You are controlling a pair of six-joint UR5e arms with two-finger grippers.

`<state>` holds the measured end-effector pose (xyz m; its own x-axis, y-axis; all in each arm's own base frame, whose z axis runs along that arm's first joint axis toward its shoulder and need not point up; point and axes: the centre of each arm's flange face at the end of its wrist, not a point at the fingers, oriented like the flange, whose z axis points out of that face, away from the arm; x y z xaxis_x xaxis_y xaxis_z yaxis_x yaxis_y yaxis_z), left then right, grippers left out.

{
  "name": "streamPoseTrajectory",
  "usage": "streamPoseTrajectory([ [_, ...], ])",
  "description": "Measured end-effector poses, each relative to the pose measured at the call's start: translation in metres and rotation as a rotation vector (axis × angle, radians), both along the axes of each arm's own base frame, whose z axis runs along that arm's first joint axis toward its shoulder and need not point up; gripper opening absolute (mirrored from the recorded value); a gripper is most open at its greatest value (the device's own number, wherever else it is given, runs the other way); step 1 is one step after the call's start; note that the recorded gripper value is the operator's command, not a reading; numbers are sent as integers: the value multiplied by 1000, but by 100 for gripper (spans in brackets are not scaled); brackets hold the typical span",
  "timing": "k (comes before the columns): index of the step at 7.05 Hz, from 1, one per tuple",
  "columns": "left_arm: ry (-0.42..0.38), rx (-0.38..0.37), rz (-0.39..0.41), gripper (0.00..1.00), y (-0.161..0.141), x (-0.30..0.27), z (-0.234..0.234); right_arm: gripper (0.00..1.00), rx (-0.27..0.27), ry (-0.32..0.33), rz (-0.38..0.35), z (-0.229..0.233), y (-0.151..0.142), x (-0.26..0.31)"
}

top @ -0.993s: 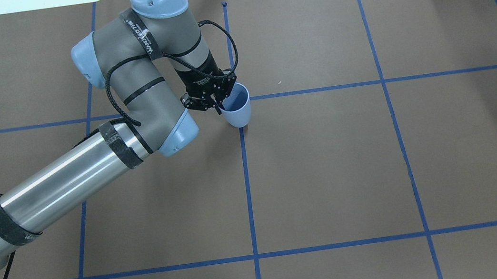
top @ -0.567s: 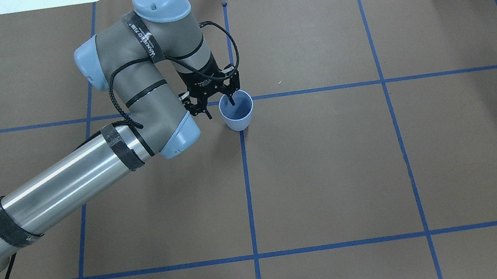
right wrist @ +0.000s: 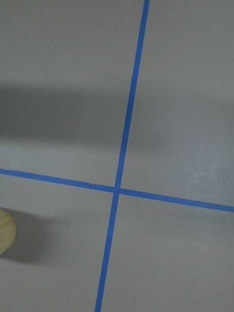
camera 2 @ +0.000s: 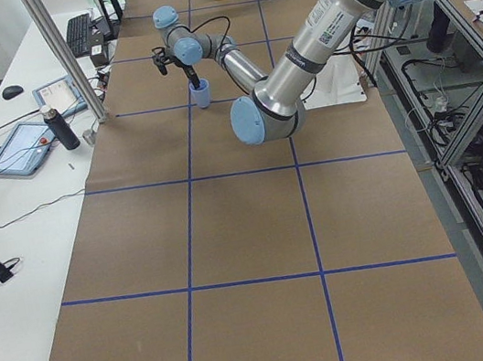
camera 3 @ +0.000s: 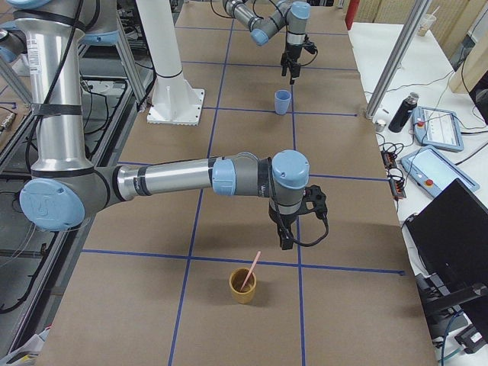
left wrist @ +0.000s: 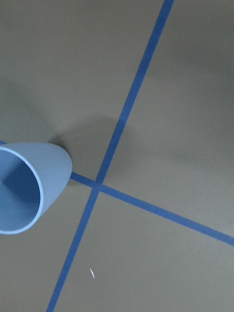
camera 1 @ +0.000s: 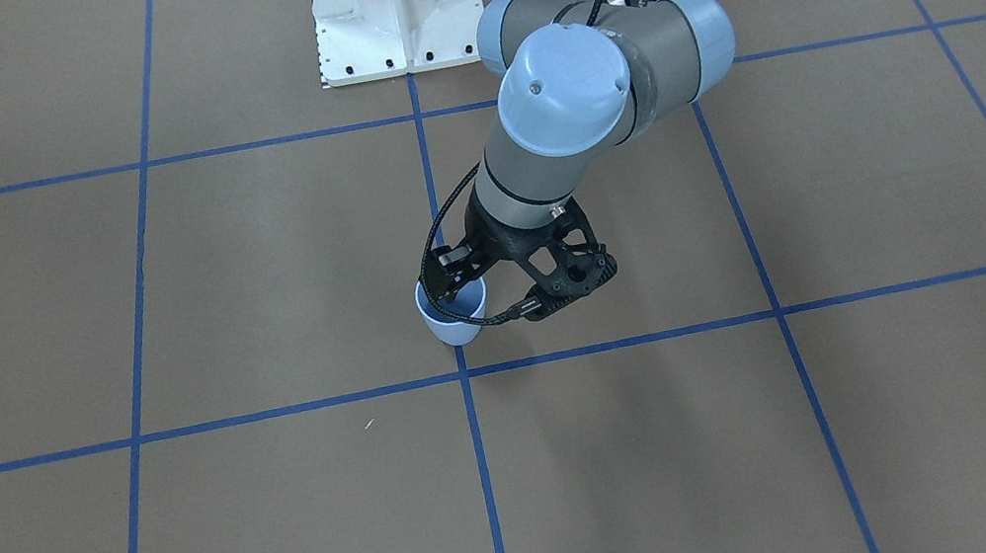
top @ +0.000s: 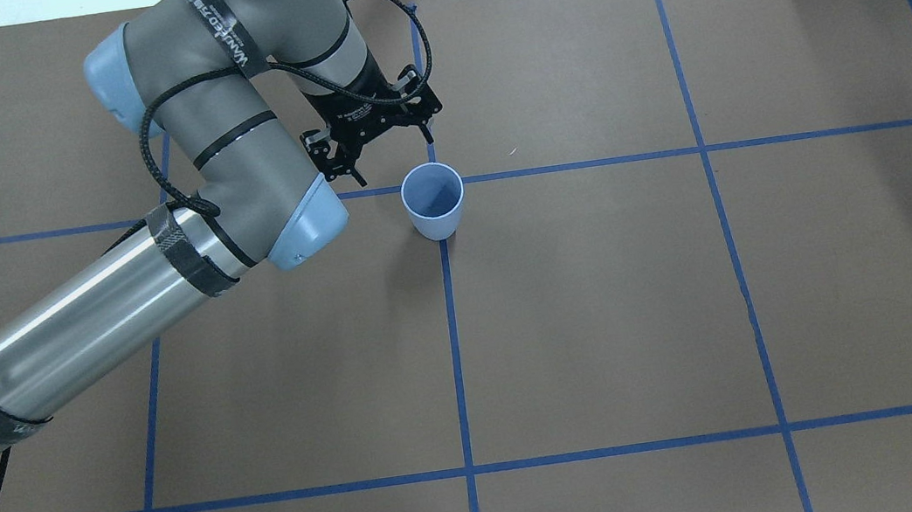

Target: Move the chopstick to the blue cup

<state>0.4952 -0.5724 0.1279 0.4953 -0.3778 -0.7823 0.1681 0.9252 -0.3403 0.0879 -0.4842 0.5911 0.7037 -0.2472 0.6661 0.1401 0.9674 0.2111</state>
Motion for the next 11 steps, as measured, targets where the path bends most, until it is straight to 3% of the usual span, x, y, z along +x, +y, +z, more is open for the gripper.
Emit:
streamPoseTrajectory([
  [3, 7, 12, -8, 98, 13, -25, 9, 100, 198, 22, -232, 43, 49, 27],
  [5, 4, 10, -9, 98, 15, -28, 16, 100, 317, 9, -315, 68, 81, 31],
  [7, -4, 7, -12, 98, 15, -28, 24, 100, 436, 23, -333, 104, 98, 30],
  [8, -7, 5, -13, 98, 15, -29, 27, 100, 470, 20, -325, 116, 99, 28],
  [11, -10, 4, -14, 98, 16, -29, 32, 100, 508, -104, -279, 112, 98, 20],
])
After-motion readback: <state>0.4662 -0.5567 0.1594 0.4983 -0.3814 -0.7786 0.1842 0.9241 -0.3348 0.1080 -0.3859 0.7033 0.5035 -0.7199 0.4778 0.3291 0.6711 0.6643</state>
